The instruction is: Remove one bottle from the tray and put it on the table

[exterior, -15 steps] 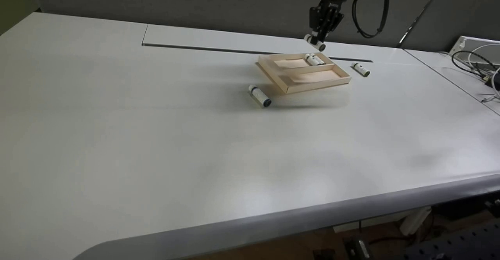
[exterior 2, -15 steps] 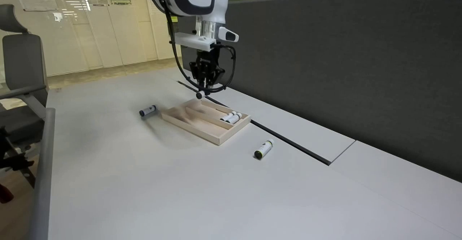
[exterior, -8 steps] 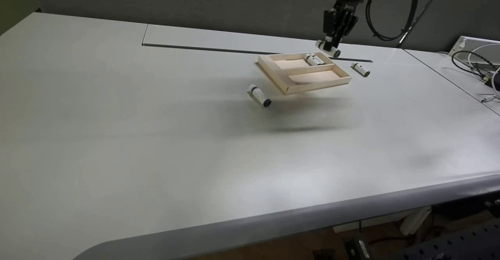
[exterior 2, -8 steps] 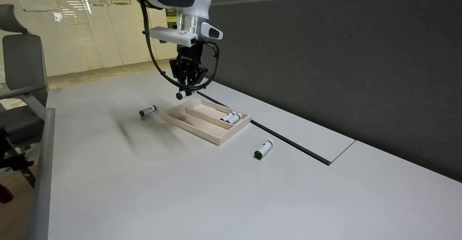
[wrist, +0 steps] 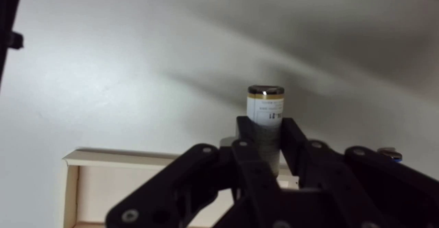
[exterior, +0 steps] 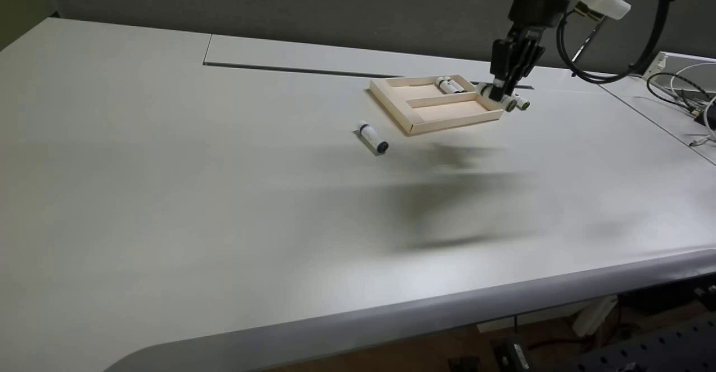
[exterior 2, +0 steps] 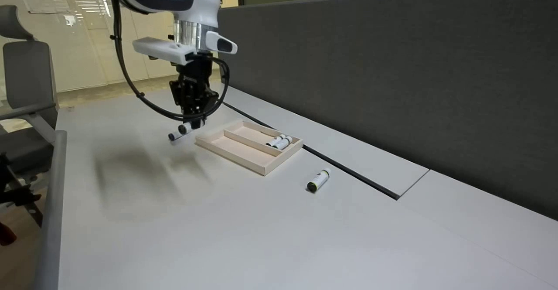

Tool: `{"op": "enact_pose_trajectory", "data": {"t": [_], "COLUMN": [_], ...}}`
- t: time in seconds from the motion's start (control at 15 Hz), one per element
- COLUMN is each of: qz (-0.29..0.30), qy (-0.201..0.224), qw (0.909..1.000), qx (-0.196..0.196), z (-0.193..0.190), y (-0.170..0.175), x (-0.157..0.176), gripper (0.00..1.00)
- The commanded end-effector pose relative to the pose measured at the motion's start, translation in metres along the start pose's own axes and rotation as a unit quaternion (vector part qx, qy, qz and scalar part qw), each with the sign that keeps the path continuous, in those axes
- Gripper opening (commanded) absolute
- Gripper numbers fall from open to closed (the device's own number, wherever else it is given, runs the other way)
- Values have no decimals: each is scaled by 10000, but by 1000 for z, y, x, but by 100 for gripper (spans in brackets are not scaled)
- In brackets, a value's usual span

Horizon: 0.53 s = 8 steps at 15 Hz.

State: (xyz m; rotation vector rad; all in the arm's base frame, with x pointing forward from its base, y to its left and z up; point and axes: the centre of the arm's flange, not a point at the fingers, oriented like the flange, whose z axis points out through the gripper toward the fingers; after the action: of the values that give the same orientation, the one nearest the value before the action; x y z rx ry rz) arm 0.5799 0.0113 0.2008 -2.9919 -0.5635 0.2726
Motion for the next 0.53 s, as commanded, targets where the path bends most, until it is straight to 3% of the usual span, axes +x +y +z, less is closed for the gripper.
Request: {"op": "enact_pose_trajectory", "data": {"t": [0.0, 0.2, 0.47], "qz": [343, 441, 541], "qy": [239, 269, -121], "qw": [9987, 9978, 9980], "qx": [-288, -419, -307], "z": [19, 35, 55], "y": [2, 13, 24], "x": [-20, -9, 1], "gripper": [7, 7, 7]}}
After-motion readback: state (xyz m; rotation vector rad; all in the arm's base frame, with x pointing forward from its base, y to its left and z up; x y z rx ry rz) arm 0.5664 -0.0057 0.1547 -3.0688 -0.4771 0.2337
